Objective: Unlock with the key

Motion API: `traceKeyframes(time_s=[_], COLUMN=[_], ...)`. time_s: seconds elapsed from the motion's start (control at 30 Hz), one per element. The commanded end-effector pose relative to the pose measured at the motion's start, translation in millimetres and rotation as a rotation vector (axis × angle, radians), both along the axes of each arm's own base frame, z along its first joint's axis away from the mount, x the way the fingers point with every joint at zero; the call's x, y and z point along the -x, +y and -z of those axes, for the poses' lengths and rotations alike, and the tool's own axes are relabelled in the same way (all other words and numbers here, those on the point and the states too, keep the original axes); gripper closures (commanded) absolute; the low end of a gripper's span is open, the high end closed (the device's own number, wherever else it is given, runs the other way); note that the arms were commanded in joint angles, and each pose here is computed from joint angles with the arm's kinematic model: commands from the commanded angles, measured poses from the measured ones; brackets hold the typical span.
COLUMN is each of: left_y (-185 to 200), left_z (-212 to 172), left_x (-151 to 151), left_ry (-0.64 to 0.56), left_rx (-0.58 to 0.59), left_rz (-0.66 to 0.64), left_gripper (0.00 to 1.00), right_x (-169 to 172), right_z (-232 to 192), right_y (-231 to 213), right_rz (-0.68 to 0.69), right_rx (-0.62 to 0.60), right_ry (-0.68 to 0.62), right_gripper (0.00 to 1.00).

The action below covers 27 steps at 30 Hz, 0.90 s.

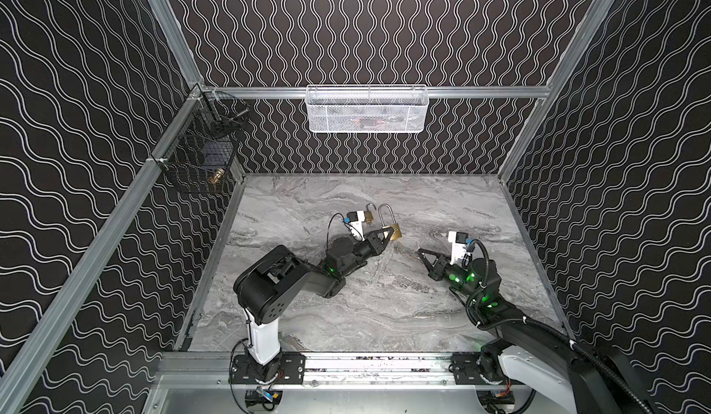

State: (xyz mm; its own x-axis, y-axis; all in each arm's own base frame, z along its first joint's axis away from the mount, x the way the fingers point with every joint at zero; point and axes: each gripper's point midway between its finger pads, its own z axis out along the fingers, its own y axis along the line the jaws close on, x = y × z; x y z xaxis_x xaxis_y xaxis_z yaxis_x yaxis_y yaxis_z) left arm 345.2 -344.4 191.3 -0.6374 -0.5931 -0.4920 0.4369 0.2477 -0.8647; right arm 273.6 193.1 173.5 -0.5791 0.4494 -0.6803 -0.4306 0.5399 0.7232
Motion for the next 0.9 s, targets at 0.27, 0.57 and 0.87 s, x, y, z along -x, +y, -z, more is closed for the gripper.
traceKeyframes(time_s=[0.27,0.57,0.87], left_y=[5,5,4], left_z=[-64,-71,-80], left_x=[17,21,26], left_ry=[-0.184,-0.2,-0.217], left_rx=[0.151,0.159,0.17], left_rz=[0.014,0.025,0.043], left_gripper=[1.0,1.0,1.0], right_x=[3,0,-5], right_z=[-37,-47,-48], right_y=[37,47,52], right_rz=[-0.107,-0.139,-0.147], right_rx=[-0.192,-0.24,-0.26], right_ry=[-0.067,-0.077,-0.082], right_gripper=[1.0,1.0,1.0])
